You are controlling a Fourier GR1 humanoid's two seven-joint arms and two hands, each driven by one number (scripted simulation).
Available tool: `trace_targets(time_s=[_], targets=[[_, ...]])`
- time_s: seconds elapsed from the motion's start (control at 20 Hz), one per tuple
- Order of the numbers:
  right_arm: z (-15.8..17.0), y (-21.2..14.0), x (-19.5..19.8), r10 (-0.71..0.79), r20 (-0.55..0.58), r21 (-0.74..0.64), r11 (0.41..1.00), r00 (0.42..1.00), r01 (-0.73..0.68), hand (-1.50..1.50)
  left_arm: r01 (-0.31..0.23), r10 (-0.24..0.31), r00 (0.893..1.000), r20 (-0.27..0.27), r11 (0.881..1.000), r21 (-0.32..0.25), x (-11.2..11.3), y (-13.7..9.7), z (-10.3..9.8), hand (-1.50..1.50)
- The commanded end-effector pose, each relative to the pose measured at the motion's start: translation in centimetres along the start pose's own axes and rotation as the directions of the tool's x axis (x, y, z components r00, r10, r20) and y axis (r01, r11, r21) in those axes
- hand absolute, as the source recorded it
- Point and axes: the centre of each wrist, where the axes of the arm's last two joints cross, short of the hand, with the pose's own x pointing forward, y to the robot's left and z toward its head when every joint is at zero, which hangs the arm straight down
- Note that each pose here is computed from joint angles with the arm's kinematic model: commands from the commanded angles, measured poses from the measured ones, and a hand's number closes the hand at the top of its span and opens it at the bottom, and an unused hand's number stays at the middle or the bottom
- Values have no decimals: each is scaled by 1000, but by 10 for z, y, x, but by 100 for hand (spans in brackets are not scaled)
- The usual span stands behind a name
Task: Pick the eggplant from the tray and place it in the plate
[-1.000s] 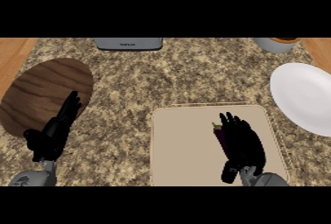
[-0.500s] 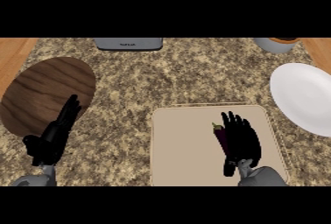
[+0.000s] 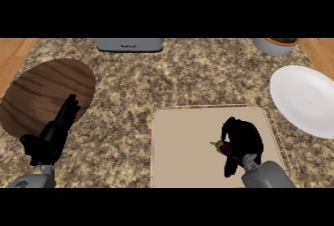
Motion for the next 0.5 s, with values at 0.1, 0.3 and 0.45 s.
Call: trace_targets(time_s=[0.1, 0.3, 0.45], targets=[[1, 5, 2, 26, 80, -50, 998, 996, -22, 150, -5, 5, 1000, -19, 1000, -12, -6, -17, -3, 0], [19, -23, -147, -93, -121, -248, 967, 988, 61, 150, 11, -10, 1000, -23, 998, 67, -9, 9, 7, 0], [30, -40, -217, -238, -283, -336, 932, 929, 136, 150, -1, 6, 999, -50, 995, 103, -12, 18, 14, 0]])
